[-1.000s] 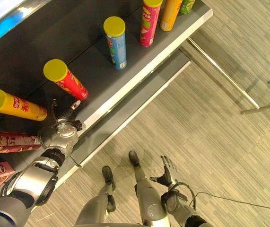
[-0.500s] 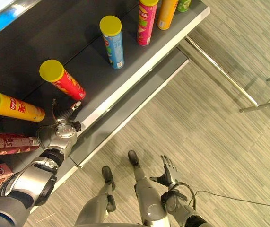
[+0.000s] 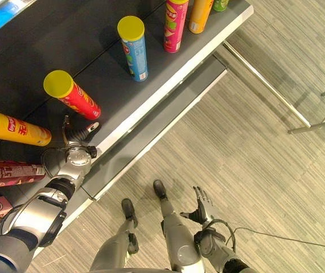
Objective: Put the goods on the table back onto the shelves and tidy them up.
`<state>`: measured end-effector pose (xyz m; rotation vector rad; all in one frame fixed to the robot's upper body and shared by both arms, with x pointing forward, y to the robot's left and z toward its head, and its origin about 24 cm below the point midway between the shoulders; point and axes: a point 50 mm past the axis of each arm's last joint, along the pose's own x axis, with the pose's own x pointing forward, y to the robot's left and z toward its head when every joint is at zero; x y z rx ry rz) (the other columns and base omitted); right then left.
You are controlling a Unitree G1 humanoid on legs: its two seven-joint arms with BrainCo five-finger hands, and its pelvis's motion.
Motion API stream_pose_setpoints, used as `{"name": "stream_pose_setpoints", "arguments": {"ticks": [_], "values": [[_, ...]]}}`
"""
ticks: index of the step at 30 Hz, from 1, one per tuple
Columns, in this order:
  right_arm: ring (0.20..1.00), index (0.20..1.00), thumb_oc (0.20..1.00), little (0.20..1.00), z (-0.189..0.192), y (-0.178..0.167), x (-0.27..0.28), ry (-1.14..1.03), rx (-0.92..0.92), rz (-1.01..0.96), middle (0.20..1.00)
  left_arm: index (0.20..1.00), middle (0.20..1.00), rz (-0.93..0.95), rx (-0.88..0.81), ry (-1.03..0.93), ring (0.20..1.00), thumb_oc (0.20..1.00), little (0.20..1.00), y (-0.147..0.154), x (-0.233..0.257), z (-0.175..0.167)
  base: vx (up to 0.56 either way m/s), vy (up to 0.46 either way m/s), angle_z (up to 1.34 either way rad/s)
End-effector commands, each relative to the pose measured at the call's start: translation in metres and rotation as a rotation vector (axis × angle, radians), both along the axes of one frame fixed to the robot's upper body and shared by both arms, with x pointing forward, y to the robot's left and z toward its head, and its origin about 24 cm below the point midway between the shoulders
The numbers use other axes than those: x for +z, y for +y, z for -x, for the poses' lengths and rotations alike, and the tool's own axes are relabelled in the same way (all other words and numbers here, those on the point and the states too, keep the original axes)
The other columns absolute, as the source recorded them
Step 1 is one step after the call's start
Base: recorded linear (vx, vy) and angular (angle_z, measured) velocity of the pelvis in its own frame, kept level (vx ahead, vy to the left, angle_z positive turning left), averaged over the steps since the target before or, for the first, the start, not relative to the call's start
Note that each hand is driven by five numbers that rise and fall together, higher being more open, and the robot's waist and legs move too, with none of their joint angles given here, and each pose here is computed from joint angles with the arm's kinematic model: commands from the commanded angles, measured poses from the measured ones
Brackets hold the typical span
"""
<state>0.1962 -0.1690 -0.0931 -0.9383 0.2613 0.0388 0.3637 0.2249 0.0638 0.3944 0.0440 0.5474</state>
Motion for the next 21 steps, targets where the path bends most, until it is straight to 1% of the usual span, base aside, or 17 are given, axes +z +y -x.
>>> {"name": "stream_pose_setpoints", "arguments": {"ticks": [1,8,21], "values": [[1.000,1.000,1.000,1.000,0.022,0.015,-0.008,0.025,0.023,-0.065,1.000,1.000,1.000,-0.056,-0.110,-0.046,1.000,1.000,1.000,-0.026,0.015,-0.012,0.00,0.000,0.00],[1.000,1.000,1.000,1.000,0.023,0.014,-0.008,0.026,0.016,-0.066,1.000,1.000,1.000,-0.104,-0.182,-0.034,1.000,1.000,1.000,-0.042,0.010,-0.011,0.00,0.000,0.00],[1.000,1.000,1.000,1.000,0.020,0.015,-0.007,0.015,0.027,-0.068,1.000,1.000,1.000,-0.170,-0.212,-0.058,1.000,1.000,1.000,-0.047,0.023,-0.017,0.00,0.000,0.00]]}}
